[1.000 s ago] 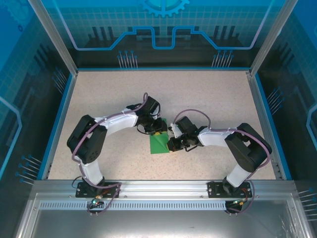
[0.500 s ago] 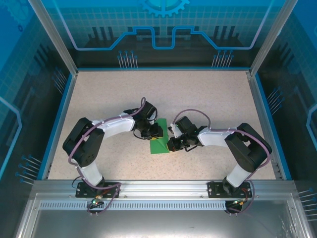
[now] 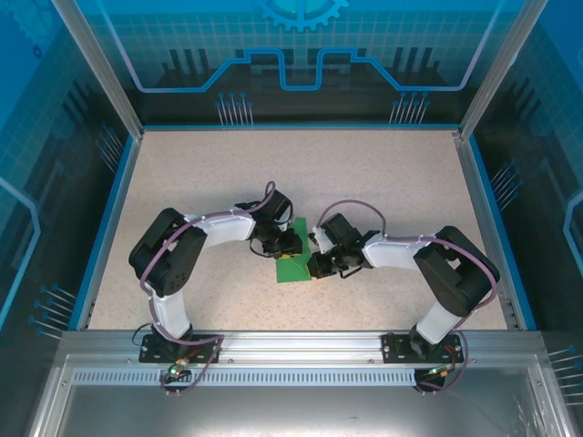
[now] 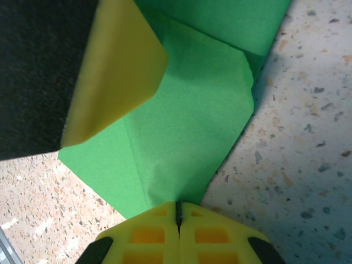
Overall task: Fold a paper plane with a square sheet of paper (pick it up from the middle)
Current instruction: Fold the triangle a second time at the center of the table.
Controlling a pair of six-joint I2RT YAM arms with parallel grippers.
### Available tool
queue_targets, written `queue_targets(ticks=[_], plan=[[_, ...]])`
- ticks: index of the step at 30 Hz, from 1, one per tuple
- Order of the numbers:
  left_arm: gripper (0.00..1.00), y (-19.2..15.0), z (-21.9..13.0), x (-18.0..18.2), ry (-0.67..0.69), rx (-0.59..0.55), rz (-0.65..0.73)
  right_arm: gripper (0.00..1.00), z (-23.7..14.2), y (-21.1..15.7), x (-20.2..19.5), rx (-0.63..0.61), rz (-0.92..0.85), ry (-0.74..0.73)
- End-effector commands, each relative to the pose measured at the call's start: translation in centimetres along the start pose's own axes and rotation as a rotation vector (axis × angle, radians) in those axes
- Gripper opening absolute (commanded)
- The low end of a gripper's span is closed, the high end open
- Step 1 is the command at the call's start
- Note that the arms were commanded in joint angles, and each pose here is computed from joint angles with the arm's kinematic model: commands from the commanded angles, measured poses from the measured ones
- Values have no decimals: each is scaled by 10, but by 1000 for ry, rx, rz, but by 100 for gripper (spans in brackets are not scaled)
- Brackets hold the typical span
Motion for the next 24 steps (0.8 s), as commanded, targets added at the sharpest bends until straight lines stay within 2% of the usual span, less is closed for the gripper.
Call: queue_targets(ticks=[1, 9, 11, 24], plan=[[27, 1, 3, 7, 42, 16, 11, 5, 3, -22, -17, 87, 19, -106], [27, -1, 6, 20, 106, 5, -6, 6, -3, -15, -10, 66, 12, -81], [27, -1, 8, 22, 108, 8, -9, 9, -8, -11, -7, 44, 15, -67], [27, -2, 14, 26, 112, 9, -19, 10, -51, 12, 9, -97, 41, 46]])
Point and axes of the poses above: each hand's point on the last joint's axis, 136 mm out from that joint toward the fingers, its own z axis out along the fingers, its own x axis along the line the jaws close on, y = z × x, the point moved 4 cm from there along -z, back along the fingers, and after that the axes turned 1 degree about -z, right-handed, at the moved point
